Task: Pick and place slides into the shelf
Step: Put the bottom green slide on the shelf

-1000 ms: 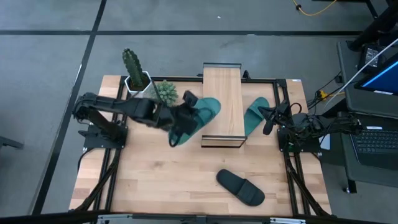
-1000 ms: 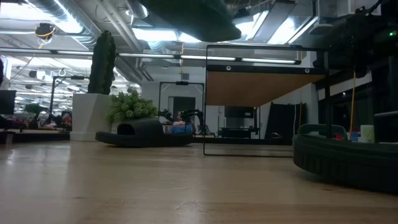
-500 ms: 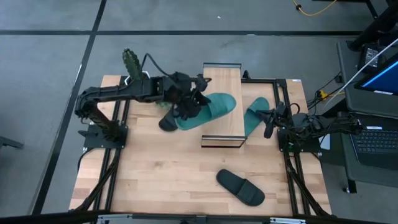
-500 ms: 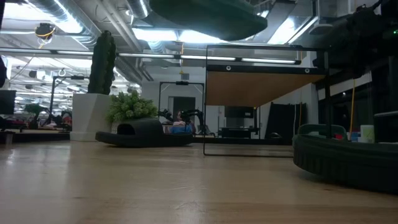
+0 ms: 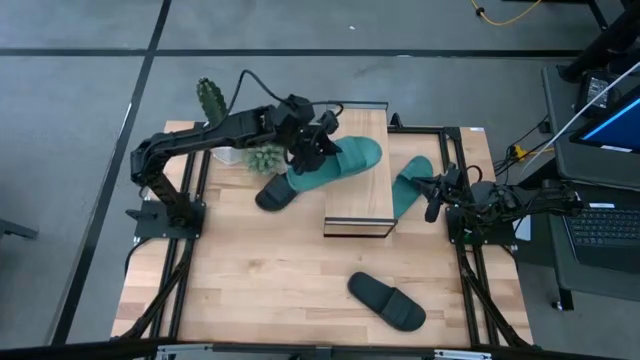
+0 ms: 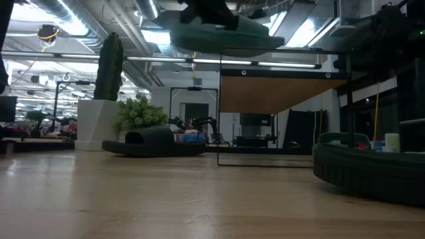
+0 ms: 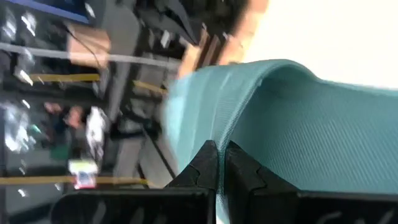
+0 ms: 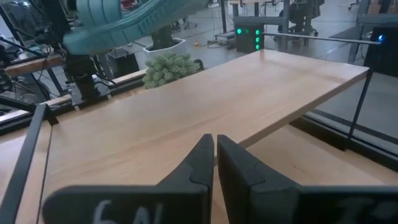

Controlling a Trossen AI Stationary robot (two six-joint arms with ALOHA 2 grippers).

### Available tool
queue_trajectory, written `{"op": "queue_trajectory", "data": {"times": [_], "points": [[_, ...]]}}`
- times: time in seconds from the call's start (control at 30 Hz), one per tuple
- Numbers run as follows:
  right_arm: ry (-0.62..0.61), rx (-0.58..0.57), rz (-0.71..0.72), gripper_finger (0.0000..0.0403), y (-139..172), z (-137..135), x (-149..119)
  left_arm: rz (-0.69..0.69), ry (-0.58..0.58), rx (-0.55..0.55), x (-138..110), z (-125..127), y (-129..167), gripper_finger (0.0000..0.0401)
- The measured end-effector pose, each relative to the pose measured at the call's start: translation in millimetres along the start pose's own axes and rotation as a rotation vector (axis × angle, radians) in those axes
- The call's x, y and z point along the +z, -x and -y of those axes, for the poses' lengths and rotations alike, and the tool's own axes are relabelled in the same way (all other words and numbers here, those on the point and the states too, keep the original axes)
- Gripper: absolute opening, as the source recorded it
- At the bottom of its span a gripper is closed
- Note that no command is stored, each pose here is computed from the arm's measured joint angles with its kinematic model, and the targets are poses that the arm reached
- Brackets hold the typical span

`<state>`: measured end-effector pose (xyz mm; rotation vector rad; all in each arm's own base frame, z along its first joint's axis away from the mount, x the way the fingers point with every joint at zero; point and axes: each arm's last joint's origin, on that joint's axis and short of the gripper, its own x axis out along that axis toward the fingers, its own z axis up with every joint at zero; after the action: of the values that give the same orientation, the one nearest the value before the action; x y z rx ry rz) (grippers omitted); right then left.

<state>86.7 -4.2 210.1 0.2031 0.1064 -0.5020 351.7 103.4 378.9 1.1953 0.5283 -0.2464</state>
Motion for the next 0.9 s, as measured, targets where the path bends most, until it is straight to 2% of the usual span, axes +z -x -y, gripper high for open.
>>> {"op": "queue_trajectory", "data": {"times": [0.2,0.43,0.57,0.63,0.9], "points": [[0.022,0.002,0.008,0.0023,0,0,1,0.083,-0.015,-0.003,-18,-4,-3,0.0002],[0.022,0.002,0.009,0.0023,0,0,1,0.081,0.012,-0.023,-37,-1,-16,0.0002],[0.017,0.007,0.008,0.0023,0,0,1,0.074,-0.025,-0.039,-46,2,-29,0.0002],[0.018,0.018,0.003,0.0023,0,-1,1,0.079,-0.039,0.0,-48,-1,-36,0.0002],[-0.002,0.084,-0.023,0.0023,0,-3,-1,0.121,-0.042,0.028,-70,-2,-44,0.0002]]}}
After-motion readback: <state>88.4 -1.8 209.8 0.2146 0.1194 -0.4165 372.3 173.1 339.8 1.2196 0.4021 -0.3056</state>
